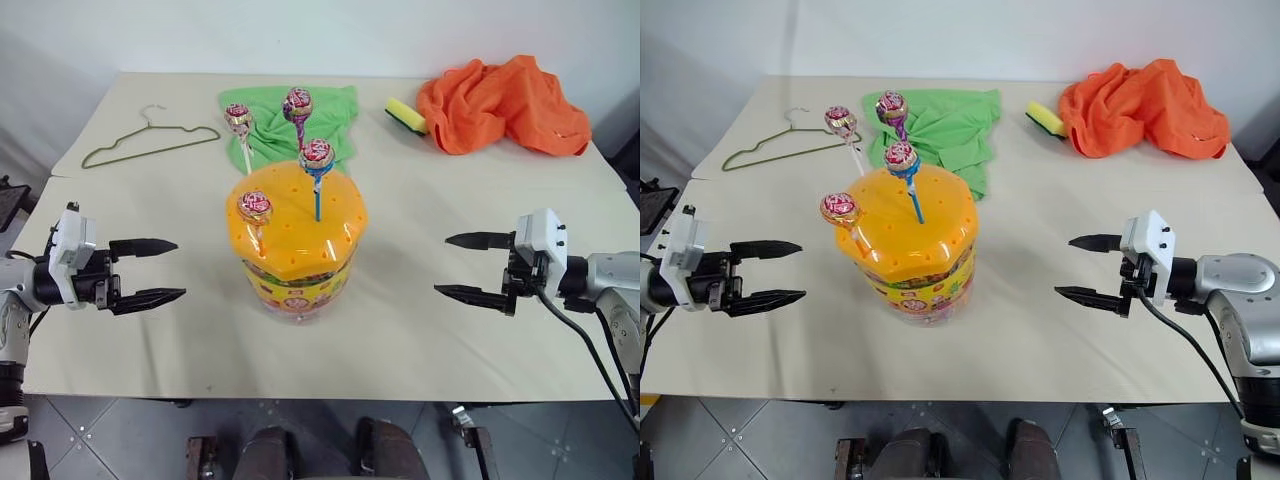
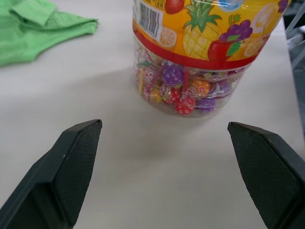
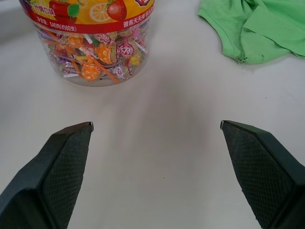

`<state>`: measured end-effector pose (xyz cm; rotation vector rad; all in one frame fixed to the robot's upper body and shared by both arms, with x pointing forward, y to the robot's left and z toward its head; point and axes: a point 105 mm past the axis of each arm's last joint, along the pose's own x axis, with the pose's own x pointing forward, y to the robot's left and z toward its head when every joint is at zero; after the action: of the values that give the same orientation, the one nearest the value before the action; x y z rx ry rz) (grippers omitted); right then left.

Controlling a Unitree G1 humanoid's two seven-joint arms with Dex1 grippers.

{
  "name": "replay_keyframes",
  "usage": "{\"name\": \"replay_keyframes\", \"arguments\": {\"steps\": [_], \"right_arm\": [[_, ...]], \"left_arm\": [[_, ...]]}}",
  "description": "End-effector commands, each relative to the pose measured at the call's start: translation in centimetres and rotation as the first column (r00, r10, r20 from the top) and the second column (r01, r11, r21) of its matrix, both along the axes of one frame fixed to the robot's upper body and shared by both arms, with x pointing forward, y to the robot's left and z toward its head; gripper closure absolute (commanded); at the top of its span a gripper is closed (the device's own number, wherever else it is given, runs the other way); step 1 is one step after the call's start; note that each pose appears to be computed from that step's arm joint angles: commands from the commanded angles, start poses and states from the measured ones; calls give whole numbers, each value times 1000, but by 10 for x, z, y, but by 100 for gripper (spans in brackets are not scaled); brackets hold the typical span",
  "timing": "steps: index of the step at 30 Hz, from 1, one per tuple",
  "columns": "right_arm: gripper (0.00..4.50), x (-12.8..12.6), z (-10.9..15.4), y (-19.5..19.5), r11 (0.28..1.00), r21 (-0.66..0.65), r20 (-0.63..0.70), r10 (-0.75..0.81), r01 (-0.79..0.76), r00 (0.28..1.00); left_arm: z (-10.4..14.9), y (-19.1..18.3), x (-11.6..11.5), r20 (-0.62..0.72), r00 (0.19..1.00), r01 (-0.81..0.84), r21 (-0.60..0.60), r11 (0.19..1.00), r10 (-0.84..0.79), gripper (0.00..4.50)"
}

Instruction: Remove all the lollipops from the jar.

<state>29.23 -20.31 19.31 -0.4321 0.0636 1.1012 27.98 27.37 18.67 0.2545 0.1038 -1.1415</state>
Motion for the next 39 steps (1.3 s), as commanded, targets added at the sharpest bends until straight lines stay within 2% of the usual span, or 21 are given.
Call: {"name": "replay_keyframes", "arguments": {"steps": [1, 4, 8, 14, 21, 25, 33, 39], "right_arm": [[2, 0, 18, -6, 1000, 1, 62, -7, 7, 998], [2, 1, 21, -5, 1000, 16, 71, -15, 14, 997], [2, 5, 23, -5, 1000, 29, 70, -13, 11, 997], [2, 5, 33, -3, 999, 42, 74, 30, -33, 997], [2, -18, 61, 4, 985, 82, 75, 148, -154, 986], [2, -24, 92, 17, 967, 143, 145, 189, -209, 971], [2, -44, 107, 42, 936, 187, 154, 272, -298, 950], [2, -67, 121, 57, 896, 294, 177, 292, -333, 940]], "left_arm": [[14, 3, -2, 27, 1000, 1, -7, 1000, -1, 0], [14, 13, 8, 88, 990, -118, 41, 992, 114, 0], [22, 10, 6, 22, 992, -121, -58, 991, 122, 0], [41, 5, -5, 64, 993, -95, -65, 993, 99, 0], [87, -12, -24, 218, 976, 25, -63, 998, -11, 0], [128, -37, -26, 351, 931, 149, -107, 983, -103, 0], [140, -67, -7, 406, 887, 296, -131, 946, -221, 0], [138, -85, 17, 392, 870, 375, -137, 917, -297, 0]]}}
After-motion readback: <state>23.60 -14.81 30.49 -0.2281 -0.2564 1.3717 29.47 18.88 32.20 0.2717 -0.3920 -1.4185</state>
